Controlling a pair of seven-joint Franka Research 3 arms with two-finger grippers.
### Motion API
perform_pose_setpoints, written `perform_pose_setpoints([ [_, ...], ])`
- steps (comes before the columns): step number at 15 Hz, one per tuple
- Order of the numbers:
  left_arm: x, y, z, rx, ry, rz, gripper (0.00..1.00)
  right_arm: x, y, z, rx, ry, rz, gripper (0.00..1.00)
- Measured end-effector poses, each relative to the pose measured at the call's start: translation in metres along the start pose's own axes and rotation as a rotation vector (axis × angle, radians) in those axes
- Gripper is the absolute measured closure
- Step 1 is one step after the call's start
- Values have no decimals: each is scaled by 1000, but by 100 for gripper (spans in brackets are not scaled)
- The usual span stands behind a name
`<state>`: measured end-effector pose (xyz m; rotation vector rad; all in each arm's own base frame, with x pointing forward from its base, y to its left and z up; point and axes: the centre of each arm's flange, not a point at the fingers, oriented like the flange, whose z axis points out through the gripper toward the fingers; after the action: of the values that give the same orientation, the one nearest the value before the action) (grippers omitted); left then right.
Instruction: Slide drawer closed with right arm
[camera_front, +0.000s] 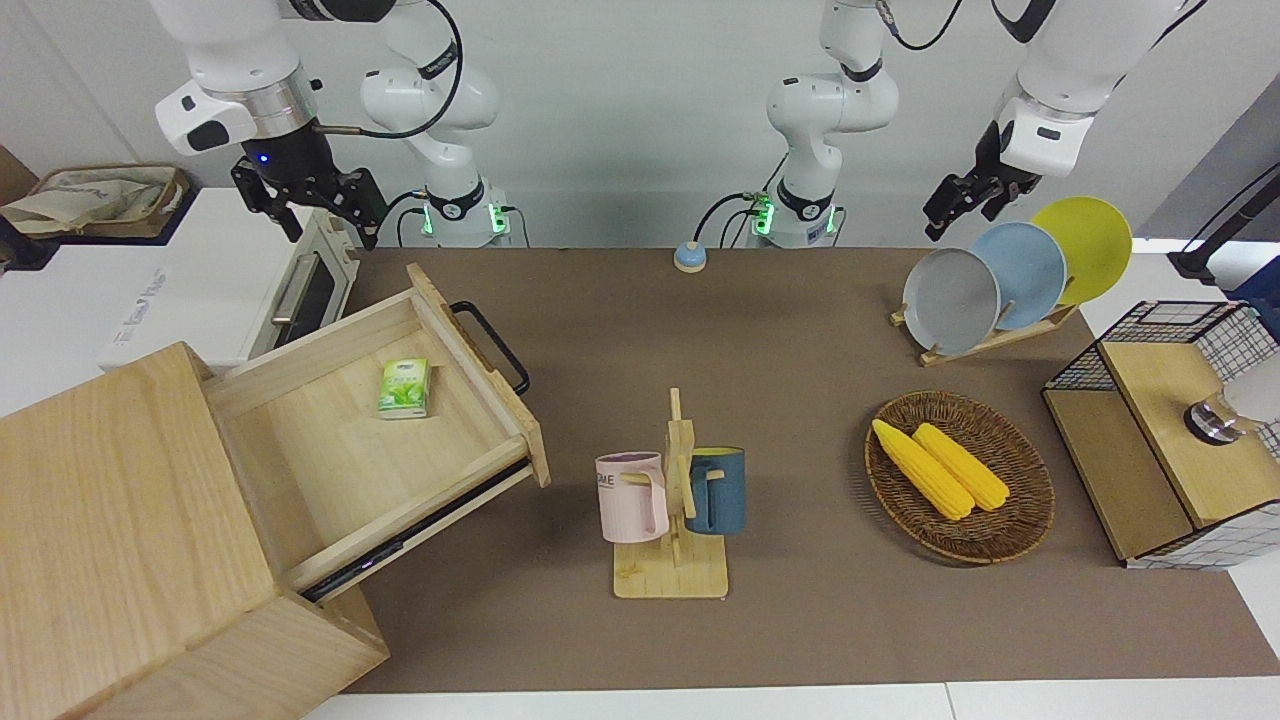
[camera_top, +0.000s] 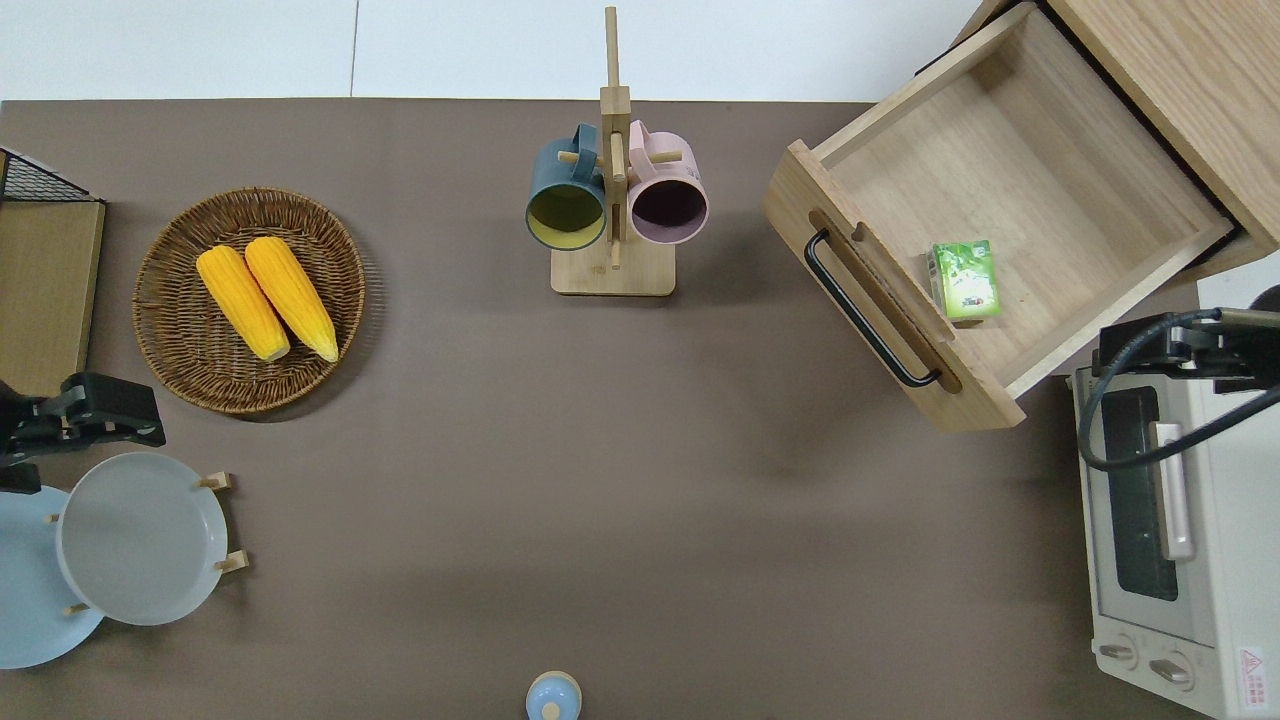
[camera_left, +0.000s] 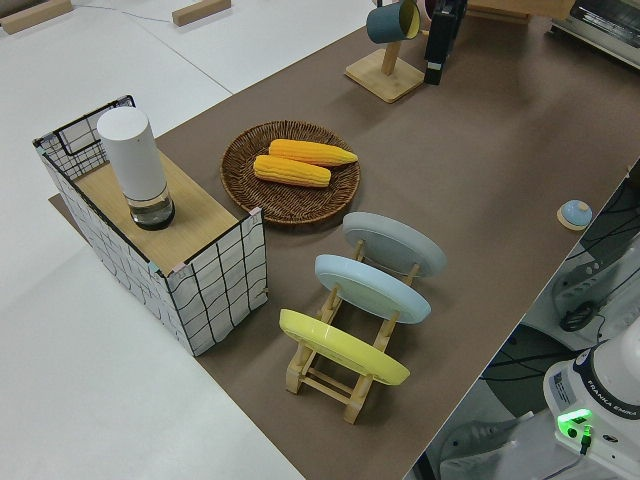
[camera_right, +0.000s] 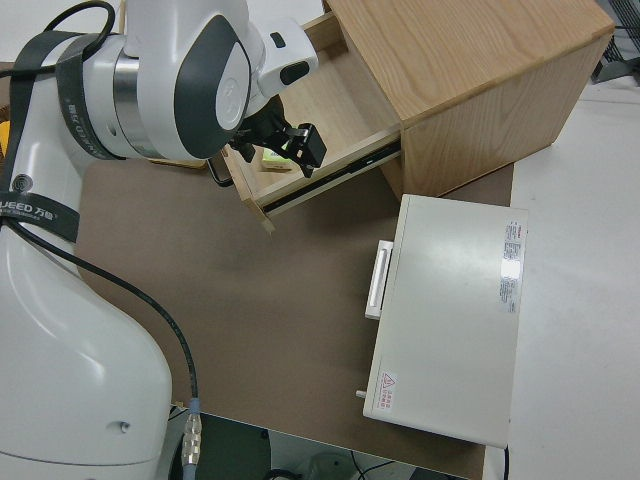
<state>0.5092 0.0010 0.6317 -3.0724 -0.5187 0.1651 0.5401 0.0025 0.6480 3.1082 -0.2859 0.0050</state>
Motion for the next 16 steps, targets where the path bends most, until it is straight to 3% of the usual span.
perform_pose_setpoints([
  [6, 0, 0, 0, 0, 0, 0, 0, 0, 1, -1, 0, 2, 2, 4],
  [7, 0, 0, 0, 0, 0, 0, 0, 0, 1, -1, 0, 2, 3, 16],
  [8, 0, 0, 0, 0, 0, 0, 0, 0, 2, -1, 0, 2, 12, 36],
  [9, 0, 0, 0, 0, 0, 0, 0, 0, 2, -1, 0, 1, 29, 49],
  [12, 0, 0, 0, 0, 0, 0, 0, -2, -5, 0, -2, -9, 116, 93],
  [16, 0, 0, 0, 0, 0, 0, 0, -17, -38, 2, -8, -64, 245, 99],
])
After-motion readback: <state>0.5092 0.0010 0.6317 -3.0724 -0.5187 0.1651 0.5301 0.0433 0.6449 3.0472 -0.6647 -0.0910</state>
